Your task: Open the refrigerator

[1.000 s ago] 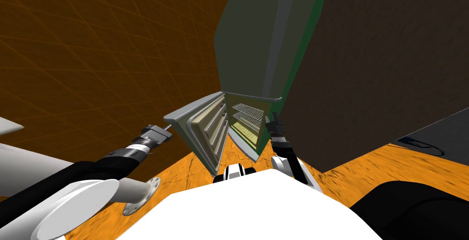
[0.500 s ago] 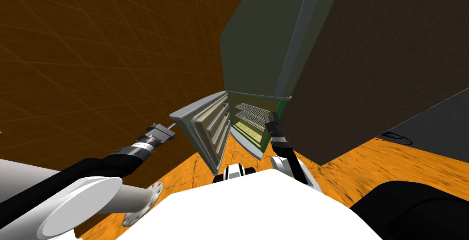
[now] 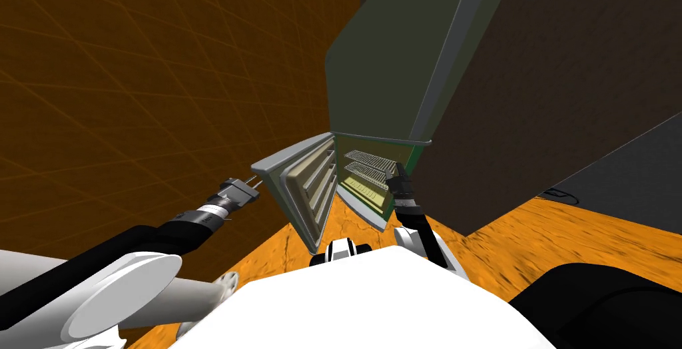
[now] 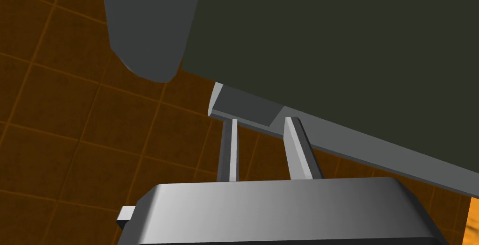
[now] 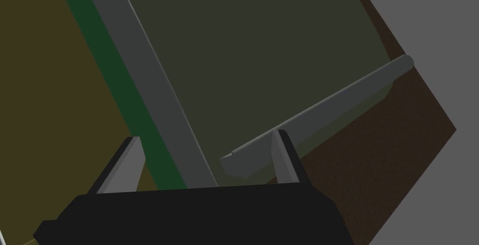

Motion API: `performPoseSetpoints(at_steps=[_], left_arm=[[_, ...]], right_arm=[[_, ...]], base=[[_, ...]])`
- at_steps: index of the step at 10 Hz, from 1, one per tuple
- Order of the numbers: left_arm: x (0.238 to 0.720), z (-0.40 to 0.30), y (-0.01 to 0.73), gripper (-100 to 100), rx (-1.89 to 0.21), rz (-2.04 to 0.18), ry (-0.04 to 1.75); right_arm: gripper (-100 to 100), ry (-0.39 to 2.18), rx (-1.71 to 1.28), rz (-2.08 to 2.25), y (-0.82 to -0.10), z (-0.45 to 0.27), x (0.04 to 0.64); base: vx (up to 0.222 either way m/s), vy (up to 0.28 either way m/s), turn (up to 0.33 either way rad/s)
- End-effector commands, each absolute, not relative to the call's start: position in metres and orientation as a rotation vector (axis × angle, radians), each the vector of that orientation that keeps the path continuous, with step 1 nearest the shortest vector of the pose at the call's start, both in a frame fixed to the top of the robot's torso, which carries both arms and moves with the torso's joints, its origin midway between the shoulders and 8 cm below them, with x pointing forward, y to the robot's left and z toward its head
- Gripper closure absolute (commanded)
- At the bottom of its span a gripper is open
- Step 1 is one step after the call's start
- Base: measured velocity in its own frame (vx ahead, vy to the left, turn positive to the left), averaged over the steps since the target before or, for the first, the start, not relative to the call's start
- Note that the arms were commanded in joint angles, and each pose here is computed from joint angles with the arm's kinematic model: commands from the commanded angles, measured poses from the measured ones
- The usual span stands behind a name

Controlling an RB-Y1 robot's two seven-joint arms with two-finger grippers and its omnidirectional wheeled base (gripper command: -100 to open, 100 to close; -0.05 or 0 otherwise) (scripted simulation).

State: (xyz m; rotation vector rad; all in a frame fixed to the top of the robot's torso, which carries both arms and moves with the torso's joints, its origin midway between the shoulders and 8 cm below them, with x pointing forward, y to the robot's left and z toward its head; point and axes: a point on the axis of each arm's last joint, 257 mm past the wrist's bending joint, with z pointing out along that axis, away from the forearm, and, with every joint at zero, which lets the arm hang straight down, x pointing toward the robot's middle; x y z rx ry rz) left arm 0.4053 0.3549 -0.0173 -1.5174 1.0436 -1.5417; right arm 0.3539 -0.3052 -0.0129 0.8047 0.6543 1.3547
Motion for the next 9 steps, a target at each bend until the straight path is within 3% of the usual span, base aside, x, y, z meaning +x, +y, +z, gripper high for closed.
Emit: performPoseSetpoints(at_steps=[1,2,6,7,9], left_arm=[[0.405,-0.014,0.356,-100,-1.510,-1.541,1.039],[0.405,-0.011,0.360,100,-1.500,-1.538,1.028],[0.409,-0.011,0.347,100,-1.493,-1.572,1.057],[0.399,0.001,0.352,-100,-1.490,-1.578,1.052],[0.391,0.013,0.354,-100,-1.487,-1.587,1.057]], right_arm=[[0,0.654,0.805,1.355,-0.305,-0.013,0.354],[0,0.654,0.805,1.355,-0.305,-0.013,0.354],[0,0.655,0.805,1.354,-0.305,-0.013,0.354],[0,0.655,0.805,1.354,-0.305,-0.013,0.354],[0,0.654,0.805,1.355,-0.305,-0.013,0.354]], base=[[-0.003,0.012,0.010],[-0.002,0.008,0.005],[0.048,0.220,-0.069],[0.071,0.113,0.060],[0.038,-0.043,0.139]])
